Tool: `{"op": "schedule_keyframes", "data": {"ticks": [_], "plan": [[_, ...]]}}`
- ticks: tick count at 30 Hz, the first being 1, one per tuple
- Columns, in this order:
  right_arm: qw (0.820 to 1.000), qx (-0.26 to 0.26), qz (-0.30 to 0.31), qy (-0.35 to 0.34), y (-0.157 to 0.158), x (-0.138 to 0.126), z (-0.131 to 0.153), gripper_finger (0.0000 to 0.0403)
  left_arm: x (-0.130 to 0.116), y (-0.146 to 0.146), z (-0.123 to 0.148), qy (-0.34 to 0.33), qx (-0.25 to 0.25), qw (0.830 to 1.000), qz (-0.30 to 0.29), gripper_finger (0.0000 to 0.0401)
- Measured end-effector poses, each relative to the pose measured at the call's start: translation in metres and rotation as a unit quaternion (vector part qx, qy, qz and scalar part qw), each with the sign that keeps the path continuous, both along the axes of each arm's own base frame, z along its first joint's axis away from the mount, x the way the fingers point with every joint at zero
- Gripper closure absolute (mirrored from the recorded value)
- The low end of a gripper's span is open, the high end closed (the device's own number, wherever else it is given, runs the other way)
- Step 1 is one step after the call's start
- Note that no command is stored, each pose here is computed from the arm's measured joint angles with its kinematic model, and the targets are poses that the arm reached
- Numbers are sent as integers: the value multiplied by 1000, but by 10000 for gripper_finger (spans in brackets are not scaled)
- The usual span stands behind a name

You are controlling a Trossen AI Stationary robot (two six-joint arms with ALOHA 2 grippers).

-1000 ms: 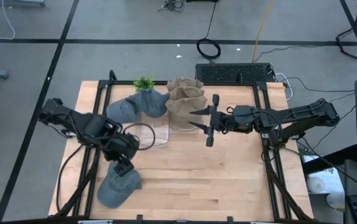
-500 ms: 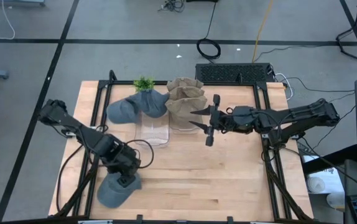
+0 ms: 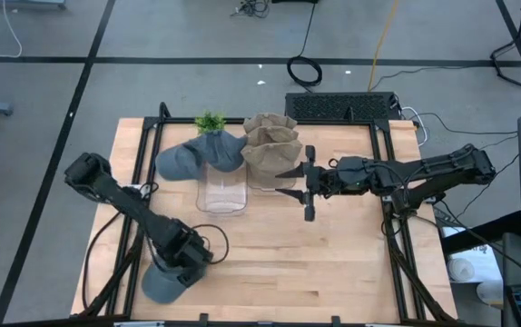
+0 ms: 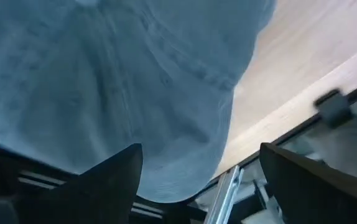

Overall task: Pick & Place hat
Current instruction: Put the bottom blue cap into the left transparent bin

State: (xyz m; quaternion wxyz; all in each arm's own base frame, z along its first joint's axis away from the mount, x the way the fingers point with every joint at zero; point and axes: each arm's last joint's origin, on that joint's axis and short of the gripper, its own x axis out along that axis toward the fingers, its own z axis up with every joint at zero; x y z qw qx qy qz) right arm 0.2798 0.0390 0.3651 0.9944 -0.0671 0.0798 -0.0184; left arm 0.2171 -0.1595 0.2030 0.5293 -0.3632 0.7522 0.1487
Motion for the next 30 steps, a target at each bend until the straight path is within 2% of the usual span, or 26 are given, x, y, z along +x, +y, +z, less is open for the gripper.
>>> {"op": "schedule_keyframes", "data": {"ticks": [4, 10, 13, 16, 22, 26, 29, 30], "plan": [[1000, -3, -1, 9, 0, 0, -2, 261, 3, -4, -20, 36, 2, 999, -12, 68], [1000, -7, 0, 13, 0, 0, -3, 261, 19, -13, -31, -8, -36, 999, -16, 68], [1000, -8, 0, 14, 0, 0, -3, 261, 22, -14, -35, -14, -27, 999, -10, 70], [1000, -8, 0, 12, 0, 0, -3, 261, 23, -14, -39, -7, -22, 1000, -10, 90], [999, -32, 3, 13, 0, 0, -2, 261, 26, -9, -41, -5, 0, 1000, 20, 186], [999, -33, 4, 13, 0, 0, -2, 261, 31, -1, -41, -5, -1, 999, 37, 282], [999, -33, 4, 13, 0, 0, -2, 261, 35, 4, -41, -15, -5, 1000, 25, 366], [999, -33, 4, 13, 0, 0, -2, 261, 36, 6, -41, -19, -6, 1000, 20, 382]]}}
